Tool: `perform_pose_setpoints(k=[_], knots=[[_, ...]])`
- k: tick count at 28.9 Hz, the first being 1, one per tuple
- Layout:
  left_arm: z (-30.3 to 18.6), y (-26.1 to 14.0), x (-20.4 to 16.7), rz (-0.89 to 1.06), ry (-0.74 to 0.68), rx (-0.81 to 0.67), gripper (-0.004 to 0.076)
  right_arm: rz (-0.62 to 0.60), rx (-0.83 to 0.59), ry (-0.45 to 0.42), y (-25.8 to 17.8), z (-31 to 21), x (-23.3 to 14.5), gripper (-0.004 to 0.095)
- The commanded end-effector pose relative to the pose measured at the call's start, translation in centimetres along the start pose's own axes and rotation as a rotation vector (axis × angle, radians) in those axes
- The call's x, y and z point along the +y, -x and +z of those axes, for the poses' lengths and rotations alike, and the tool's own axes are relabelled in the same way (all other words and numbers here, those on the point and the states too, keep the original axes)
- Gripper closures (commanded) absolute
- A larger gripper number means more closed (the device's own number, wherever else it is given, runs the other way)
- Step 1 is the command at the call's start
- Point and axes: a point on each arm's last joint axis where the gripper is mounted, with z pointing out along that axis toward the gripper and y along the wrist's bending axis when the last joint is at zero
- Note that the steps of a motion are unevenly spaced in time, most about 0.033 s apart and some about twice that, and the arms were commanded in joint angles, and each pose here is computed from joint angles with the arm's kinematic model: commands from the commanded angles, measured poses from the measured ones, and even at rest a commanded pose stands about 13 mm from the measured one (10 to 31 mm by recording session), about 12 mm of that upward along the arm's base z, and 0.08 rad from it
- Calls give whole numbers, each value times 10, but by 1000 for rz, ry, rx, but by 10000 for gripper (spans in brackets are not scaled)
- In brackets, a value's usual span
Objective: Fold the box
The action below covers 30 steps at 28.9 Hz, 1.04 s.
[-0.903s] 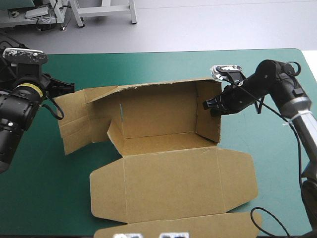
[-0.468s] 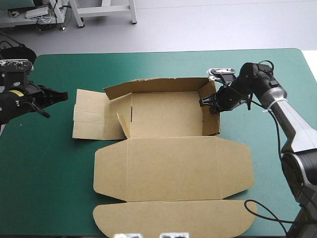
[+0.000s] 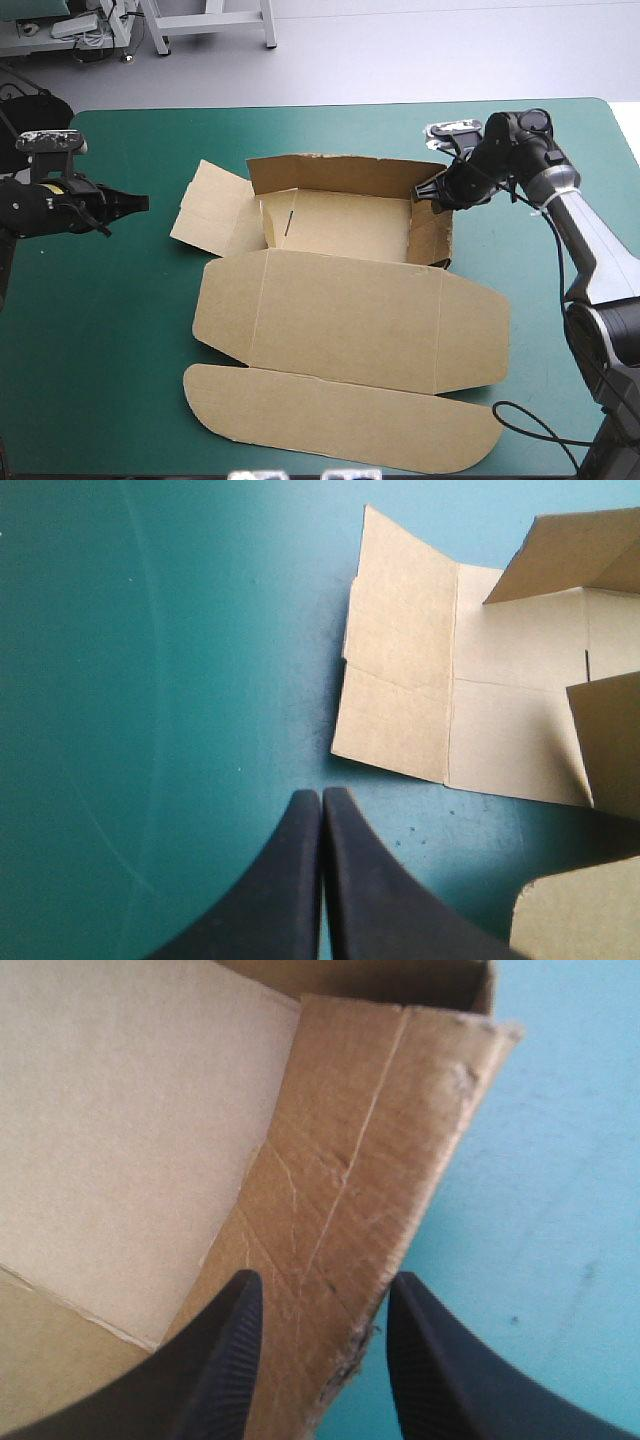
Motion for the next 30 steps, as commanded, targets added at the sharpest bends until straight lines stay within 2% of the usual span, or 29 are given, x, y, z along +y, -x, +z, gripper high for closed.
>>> perform_pose_setpoints(k=[1, 7, 10, 12, 17, 25, 30], knots=[[-12, 11, -2, -5, -4, -91, 733, 4, -106, -45, 7, -64, 4, 524], [-6, 13, 0, -6, 1, -89, 733, 56, -190, -46, 2, -97, 9, 524], [-3, 14, 0, -9, 1, -88, 733, 118, -185, -39, -7, -102, 10, 524], [-1, 14, 0, -9, 1, -84, 733, 114, -155, -34, -14, -97, 11, 524], [-1, 14, 0, -9, 1, -84, 733, 90, -98, 17, -16, -70, 12, 526], [-1, 10, -1, -8, -12, -40, 733, 106, 20, 25, -8, -18, 4, 526], [-1, 10, -1, -8, -12, -40, 733, 53, 113, 55, -5, 29, 0, 534]])
